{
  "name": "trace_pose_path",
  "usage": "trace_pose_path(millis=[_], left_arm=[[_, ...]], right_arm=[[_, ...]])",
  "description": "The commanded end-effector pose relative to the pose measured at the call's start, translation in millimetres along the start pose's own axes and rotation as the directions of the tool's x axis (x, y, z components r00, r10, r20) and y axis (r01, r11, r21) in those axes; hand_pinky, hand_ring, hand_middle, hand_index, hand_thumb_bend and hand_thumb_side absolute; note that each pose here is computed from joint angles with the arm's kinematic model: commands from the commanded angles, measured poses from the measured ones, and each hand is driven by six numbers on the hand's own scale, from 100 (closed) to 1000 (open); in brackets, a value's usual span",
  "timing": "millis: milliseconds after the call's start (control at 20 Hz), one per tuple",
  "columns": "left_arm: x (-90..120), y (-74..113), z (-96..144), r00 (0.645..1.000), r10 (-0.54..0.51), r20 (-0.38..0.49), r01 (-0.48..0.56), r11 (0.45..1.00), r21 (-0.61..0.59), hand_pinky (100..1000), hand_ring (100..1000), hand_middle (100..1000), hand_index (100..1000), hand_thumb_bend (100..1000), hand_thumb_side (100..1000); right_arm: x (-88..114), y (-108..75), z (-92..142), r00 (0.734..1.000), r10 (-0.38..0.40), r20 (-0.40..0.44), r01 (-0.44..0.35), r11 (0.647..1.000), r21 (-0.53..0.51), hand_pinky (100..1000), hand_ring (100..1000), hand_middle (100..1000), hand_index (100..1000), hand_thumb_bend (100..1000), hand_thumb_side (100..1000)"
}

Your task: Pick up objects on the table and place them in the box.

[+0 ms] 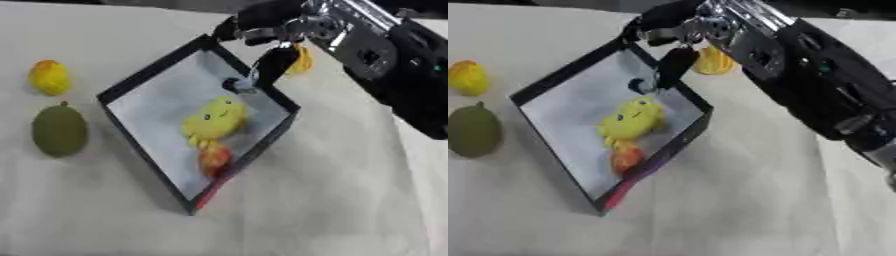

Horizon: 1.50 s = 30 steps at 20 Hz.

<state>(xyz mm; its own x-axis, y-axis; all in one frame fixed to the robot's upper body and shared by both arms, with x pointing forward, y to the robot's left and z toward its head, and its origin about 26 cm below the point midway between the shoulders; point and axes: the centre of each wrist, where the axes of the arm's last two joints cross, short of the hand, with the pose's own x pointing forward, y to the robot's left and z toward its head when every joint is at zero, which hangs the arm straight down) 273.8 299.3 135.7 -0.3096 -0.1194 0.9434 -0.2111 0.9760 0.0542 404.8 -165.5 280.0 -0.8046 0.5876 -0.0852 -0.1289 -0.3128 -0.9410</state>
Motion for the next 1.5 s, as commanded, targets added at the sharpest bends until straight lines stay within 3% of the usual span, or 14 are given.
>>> trace_pose_path(millis=[50, 350, 400, 450, 550, 600, 650, 750, 1000, 1500], left_arm=[[5, 3.6, -1, 1.000, -0.015, 0.023, 0.014, 1.000, 0.008, 886, 722, 740, 831, 135, 937], [5, 4.3, -1, 1.000, -0.018, 0.024, 0.018, 1.000, 0.011, 886, 722, 739, 831, 135, 938], [5, 4.5, -1, 1.000, -0.019, 0.024, 0.019, 1.000, 0.012, 886, 722, 739, 831, 135, 938], [5, 4.6, -1, 1.000, -0.020, 0.024, 0.020, 1.000, 0.012, 886, 721, 739, 831, 135, 938], [6, 4.5, -1, 0.999, -0.021, 0.025, 0.021, 1.000, 0.011, 886, 721, 739, 831, 135, 938], [6, 4.4, -2, 0.999, -0.021, 0.025, 0.021, 1.000, 0.010, 887, 721, 739, 831, 135, 938], [6, 4.2, -2, 0.999, -0.021, 0.026, 0.021, 1.000, 0.010, 887, 721, 739, 831, 134, 938], [6, 4.4, -2, 0.999, -0.022, 0.028, 0.022, 1.000, 0.009, 887, 721, 739, 831, 134, 938], [9, 3.1, -4, 0.999, -0.020, 0.040, 0.020, 1.000, 0.004, 887, 721, 739, 831, 135, 937], [15, 0.0, -8, 0.998, -0.013, 0.063, 0.013, 1.000, -0.006, 889, 721, 738, 831, 135, 941]], right_arm=[[-6, -17.4, 19, 0.999, -0.005, -0.042, 0.003, 0.998, -0.063, 987, 931, 876, 967, 199, 648], [-37, -23.6, 51, 0.983, -0.078, -0.163, 0.051, 0.985, -0.165, 959, 913, 846, 962, 237, 501], [-45, -22.6, 57, 0.979, -0.090, -0.183, 0.058, 0.983, -0.173, 959, 916, 846, 962, 100, 397], [-53, -21.0, 63, 0.974, -0.097, -0.203, 0.061, 0.982, -0.176, 958, 920, 840, 963, 262, 504], [-69, -16.0, 72, 0.966, -0.099, -0.238, 0.059, 0.984, -0.168, 958, 923, 841, 960, 296, 512], [-77, -12.9, 76, 0.963, -0.096, -0.252, 0.058, 0.986, -0.157, 957, 922, 839, 960, 258, 427], [-84, -9.9, 79, 0.960, -0.091, -0.266, 0.053, 0.988, -0.146, 956, 921, 839, 959, 333, 534], [-96, -2.0, 85, 0.951, -0.079, -0.300, 0.045, 0.992, -0.119, 954, 919, 838, 955, 362, 553], [-119, 20.7, 88, 0.931, -0.093, -0.353, 0.073, 0.995, -0.070, 956, 915, 834, 946, 371, 522], [-139, 51.5, 80, 0.915, -0.128, -0.383, 0.135, 0.991, -0.009, 960, 919, 837, 947, 392, 514]])
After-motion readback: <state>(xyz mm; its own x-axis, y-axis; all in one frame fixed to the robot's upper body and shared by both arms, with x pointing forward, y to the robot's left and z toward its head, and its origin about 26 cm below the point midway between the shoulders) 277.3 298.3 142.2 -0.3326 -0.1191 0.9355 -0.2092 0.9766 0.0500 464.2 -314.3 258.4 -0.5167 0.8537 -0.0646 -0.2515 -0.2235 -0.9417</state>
